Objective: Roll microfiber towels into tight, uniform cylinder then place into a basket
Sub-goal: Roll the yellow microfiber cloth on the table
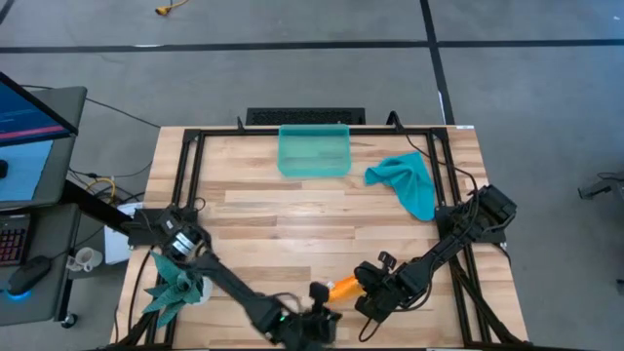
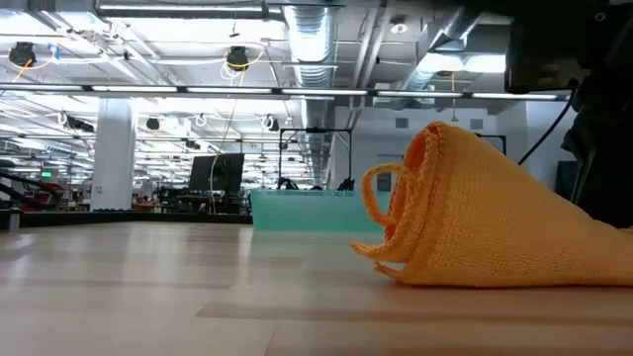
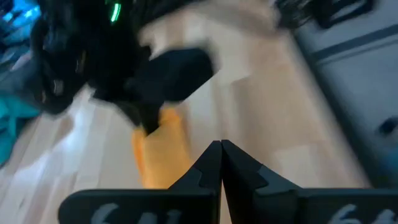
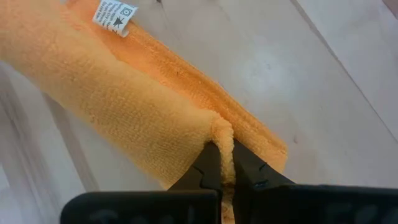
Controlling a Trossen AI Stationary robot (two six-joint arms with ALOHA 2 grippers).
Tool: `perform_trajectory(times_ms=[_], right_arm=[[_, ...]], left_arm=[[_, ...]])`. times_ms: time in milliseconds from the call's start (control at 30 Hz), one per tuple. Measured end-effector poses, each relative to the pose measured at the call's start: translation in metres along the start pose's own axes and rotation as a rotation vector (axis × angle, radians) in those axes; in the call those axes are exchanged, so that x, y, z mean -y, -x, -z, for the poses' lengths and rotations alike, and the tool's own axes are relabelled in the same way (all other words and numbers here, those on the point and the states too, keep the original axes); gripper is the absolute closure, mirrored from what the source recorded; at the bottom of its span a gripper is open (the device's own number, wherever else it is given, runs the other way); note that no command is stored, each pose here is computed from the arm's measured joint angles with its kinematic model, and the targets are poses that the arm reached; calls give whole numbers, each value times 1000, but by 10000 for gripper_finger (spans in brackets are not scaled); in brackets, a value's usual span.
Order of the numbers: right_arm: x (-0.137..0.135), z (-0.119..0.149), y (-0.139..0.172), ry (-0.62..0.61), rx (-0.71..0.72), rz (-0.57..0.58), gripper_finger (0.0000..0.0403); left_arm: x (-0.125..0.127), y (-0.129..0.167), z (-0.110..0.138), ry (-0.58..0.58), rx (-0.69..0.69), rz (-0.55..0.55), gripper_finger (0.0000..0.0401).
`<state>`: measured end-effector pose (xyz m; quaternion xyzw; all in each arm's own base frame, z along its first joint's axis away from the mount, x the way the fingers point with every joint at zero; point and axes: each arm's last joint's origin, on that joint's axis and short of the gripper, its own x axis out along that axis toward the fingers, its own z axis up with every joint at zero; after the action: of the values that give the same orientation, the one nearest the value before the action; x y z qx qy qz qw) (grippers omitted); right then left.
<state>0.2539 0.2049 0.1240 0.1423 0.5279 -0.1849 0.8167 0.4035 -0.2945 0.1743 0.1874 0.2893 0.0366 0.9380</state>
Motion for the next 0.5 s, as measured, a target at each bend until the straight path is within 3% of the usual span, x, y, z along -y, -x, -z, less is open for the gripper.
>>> perform_trajectory(times_ms=[233,500], right_arm=[[0,0,0,6,0,-1,380],[0,0,0,7,-1,-1,380]], left_arm=[[-16,-43,15,43,-32,-22,401],[-18,-42,24,131,-107,-82,401]])
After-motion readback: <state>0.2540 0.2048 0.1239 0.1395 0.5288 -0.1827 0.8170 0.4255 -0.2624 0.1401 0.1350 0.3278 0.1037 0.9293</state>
